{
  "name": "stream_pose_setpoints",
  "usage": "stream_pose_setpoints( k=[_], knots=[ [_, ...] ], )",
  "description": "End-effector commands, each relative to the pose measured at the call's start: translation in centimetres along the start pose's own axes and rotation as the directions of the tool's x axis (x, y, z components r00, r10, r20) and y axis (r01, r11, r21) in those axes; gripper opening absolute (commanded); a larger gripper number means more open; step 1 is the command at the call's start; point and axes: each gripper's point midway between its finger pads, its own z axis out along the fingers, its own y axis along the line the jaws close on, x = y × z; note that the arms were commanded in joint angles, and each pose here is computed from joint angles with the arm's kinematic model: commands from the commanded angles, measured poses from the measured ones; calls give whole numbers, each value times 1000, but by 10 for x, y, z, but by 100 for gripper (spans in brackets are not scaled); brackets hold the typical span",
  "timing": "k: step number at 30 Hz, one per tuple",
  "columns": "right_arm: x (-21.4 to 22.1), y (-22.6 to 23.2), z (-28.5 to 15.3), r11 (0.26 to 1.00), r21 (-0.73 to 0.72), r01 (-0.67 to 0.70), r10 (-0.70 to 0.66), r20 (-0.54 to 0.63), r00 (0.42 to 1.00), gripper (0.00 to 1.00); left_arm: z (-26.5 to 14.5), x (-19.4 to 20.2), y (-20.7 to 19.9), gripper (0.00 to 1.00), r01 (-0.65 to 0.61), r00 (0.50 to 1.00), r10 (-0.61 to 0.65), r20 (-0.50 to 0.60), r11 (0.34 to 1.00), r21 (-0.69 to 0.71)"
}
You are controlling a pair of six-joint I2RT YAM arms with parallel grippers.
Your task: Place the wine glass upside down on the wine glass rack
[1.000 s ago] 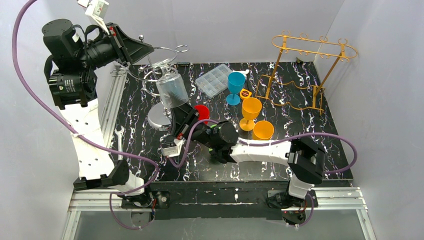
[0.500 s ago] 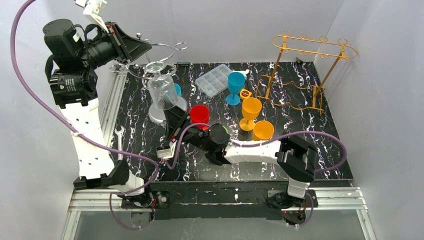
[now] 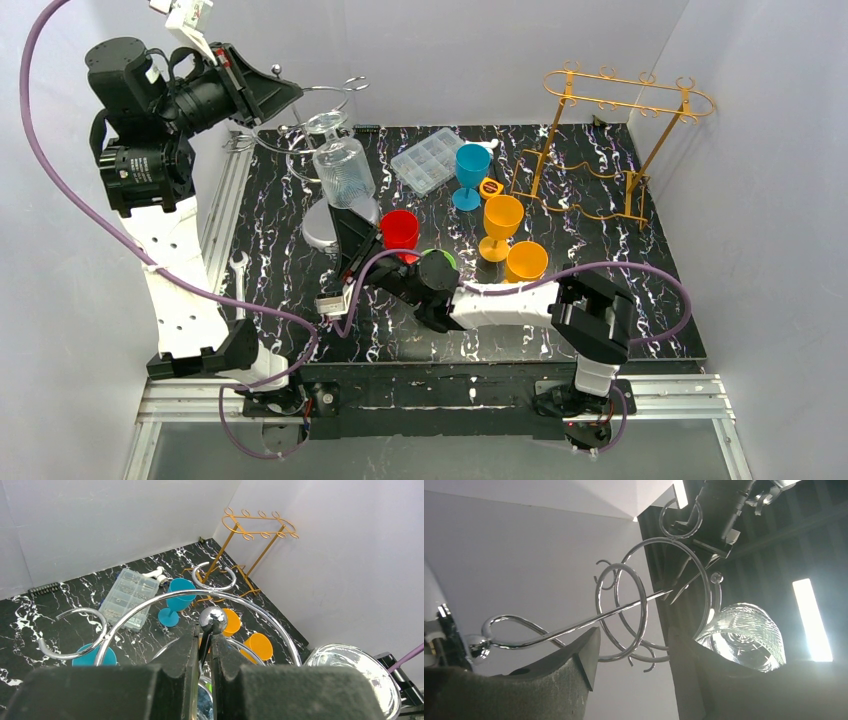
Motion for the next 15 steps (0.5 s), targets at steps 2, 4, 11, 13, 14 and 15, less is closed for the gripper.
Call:
stream_pose_setpoints(
  k=[2, 4, 11, 13, 14, 15],
  knots=[
    [20, -22, -9, 998, 48, -36, 40, -82, 996, 68, -22, -40, -50, 0, -139, 981, 129, 144, 988, 61],
    [19, -19, -14, 998, 37, -51, 54, -89, 995, 71, -23, -43, -49, 0, -156, 977, 146, 153, 987, 49],
    [5, -16, -25, 991, 26, -133, 135, -82, 987, 78, -21, -46, -40, 0, -164, 974, 159, 163, 986, 13],
    [0, -20, -28, 985, 35, -169, 171, -77, 982, 80, -19, -44, -35, 0, -162, 974, 160, 161, 987, -2],
    [-2, -23, -29, 981, 38, -190, 193, -76, 978, 82, -19, -43, -33, 0, -164, 973, 164, 160, 986, -12],
    [-5, -25, -30, 977, 42, -210, 213, -73, 974, 83, -19, -43, -30, 0, -169, 972, 170, 160, 985, -23]
  ],
)
